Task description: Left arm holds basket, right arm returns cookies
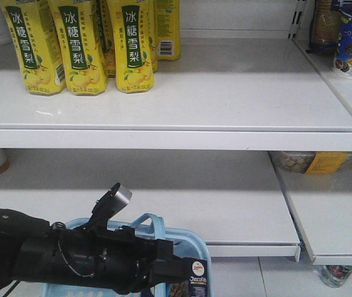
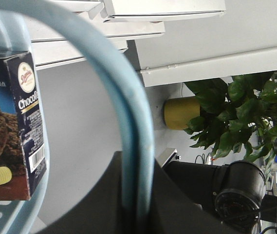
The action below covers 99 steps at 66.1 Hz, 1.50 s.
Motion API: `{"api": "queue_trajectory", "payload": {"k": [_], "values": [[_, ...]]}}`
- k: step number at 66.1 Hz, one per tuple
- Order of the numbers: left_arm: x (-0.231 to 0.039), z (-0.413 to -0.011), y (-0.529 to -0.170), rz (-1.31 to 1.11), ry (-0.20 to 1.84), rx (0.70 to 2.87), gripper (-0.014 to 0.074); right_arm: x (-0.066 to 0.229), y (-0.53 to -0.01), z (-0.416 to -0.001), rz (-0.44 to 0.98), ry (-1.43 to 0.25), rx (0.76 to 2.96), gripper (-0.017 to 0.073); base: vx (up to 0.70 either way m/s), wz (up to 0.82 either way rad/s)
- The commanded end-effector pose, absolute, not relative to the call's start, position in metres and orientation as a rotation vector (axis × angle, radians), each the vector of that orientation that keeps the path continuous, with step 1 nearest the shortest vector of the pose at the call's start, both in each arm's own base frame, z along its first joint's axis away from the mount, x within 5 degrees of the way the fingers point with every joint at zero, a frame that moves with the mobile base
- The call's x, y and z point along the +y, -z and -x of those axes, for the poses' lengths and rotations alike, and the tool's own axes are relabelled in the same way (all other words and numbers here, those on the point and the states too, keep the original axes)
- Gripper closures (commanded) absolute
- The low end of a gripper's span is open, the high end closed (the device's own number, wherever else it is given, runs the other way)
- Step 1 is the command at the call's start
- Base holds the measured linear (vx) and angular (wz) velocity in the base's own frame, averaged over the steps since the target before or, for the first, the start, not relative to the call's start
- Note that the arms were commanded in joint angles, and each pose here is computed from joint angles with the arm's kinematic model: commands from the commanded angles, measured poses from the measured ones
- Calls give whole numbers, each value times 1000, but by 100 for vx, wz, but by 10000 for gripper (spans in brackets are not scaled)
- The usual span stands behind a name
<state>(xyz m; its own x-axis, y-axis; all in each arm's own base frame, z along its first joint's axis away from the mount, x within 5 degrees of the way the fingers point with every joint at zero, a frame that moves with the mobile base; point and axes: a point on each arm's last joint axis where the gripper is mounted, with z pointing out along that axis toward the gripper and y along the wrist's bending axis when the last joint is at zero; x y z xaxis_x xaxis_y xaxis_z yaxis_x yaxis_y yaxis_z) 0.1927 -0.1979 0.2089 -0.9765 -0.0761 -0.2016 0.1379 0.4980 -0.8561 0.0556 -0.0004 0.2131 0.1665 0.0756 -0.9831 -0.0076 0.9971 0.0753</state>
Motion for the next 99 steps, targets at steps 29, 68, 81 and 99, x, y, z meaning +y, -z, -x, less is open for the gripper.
{"api": "queue_trajectory", "payload": {"k": [29,68,81,99], "values": [[-203,-193,-234,-44,1607,2418,600,0,-310,-78,-61,-58,1543,567,0,0],[-203,-193,-234,-44,1607,2418,600,-1,-292,-138,-84,-61,1796,567,0,0],[-203,-193,-234,-44,1607,2418,600,-1,-290,-138,-105,-78,1809,557,0,0],[-203,-193,-234,-44,1607,2418,600,1,-286,-137,-178,-150,1853,444,0,0]]}}
